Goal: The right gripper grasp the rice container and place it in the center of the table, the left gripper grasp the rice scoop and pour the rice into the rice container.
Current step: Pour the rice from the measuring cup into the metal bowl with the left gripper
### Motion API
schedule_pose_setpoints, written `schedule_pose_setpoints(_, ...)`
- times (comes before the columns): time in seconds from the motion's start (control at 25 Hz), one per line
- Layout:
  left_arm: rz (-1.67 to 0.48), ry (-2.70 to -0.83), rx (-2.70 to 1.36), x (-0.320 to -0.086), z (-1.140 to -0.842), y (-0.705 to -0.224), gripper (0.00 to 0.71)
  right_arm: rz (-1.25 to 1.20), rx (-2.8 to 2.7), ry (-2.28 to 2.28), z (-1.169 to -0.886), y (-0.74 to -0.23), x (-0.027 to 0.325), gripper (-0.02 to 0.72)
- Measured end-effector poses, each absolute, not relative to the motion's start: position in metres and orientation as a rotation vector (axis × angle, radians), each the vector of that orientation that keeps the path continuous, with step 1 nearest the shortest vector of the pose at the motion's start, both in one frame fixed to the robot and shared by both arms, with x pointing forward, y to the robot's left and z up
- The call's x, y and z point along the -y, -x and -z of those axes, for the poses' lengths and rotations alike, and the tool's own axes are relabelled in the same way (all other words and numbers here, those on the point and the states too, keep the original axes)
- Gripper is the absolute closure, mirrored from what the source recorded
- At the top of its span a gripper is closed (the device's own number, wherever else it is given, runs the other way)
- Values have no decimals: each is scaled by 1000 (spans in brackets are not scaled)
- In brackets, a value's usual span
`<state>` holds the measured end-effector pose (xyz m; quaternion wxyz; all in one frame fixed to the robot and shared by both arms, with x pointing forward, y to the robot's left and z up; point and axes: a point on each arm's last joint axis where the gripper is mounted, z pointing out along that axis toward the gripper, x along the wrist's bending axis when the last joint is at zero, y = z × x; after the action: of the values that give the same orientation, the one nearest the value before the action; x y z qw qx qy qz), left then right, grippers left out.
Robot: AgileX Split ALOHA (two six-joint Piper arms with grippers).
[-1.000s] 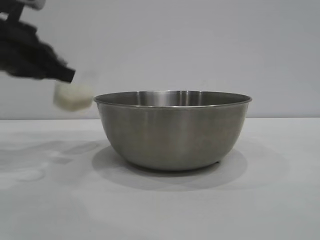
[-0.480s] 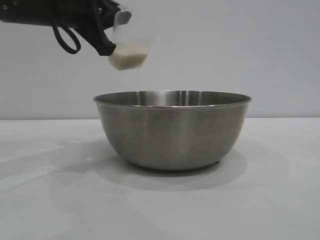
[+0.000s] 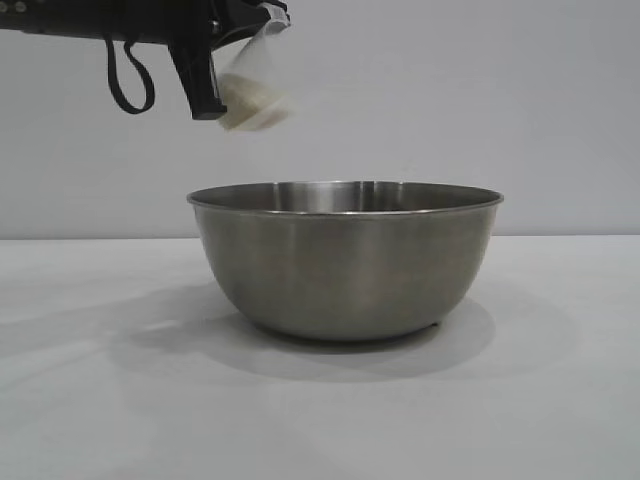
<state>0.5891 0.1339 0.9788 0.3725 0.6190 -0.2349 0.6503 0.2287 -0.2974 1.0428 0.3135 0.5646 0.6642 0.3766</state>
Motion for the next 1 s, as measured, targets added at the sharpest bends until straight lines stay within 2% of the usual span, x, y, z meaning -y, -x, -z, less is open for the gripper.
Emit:
schedule_pose_setpoints(0.44,-1842,-1458,1027,-99,-979,-570,710,-993,-1751,-1489,-1043,-229,297,137)
schedule_pose_setpoints(0.8,-1963,-1369,1338,-91,-975,-565,710,-993,-1751,-1489,-1043,-229,297,137)
schedule_pose_setpoints(1.0,-2045,-1319,1528,-89,-962,-567,710,-993,-1751,-1489,-1043,-229,297,137)
